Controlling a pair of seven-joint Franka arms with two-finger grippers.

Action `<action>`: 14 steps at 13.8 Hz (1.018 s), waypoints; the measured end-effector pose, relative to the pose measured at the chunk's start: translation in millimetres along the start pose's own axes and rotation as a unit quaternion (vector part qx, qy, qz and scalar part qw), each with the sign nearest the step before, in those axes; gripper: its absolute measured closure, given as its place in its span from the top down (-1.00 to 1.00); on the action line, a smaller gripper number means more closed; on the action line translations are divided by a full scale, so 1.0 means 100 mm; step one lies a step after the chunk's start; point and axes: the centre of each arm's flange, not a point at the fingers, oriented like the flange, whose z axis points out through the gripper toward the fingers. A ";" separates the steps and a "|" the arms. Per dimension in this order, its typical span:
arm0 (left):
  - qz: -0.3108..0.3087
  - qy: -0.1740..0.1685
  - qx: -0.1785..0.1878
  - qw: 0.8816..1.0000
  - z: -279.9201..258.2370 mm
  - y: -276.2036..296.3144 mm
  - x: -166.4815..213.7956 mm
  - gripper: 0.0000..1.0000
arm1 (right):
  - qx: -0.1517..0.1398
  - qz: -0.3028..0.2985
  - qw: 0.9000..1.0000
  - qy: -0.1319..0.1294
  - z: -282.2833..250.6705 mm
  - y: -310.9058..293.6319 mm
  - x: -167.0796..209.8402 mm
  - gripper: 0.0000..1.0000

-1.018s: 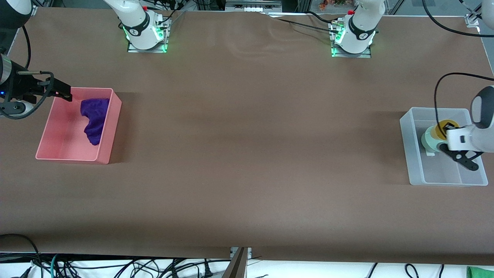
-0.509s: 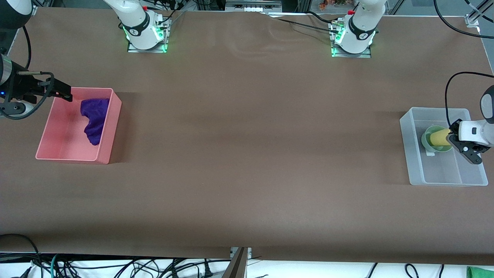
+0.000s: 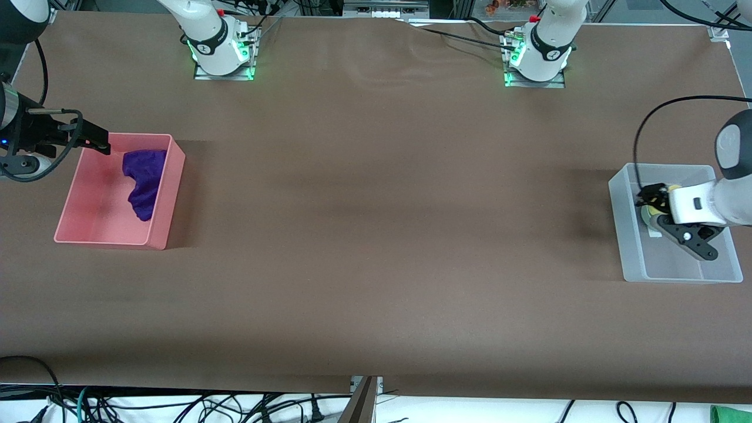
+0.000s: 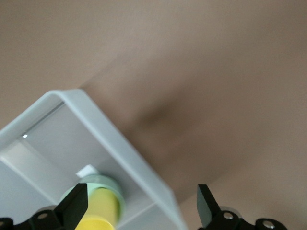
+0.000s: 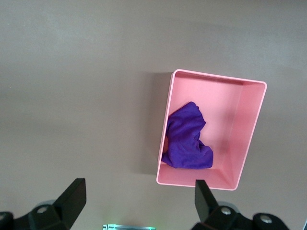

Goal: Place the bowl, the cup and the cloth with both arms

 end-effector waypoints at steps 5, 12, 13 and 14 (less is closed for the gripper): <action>-0.119 0.024 -0.005 0.993 -0.64 0.85 0.39 1.00 | 0.000 0.000 1.000 0.000 0.00 0.00 0.00 1.00; -0.203 0.083 0.000 0.976 -1.47 1.48 0.05 1.00 | 0.000 0.001 1.000 0.000 0.00 0.00 0.00 1.00; -0.220 0.093 -0.002 0.971 -1.46 1.58 0.00 1.00 | 0.000 0.001 1.000 0.000 0.00 0.00 0.00 1.00; -0.233 0.099 -0.002 0.967 -1.43 1.67 -0.05 1.00 | 0.000 0.001 1.000 0.000 0.00 0.00 0.00 1.00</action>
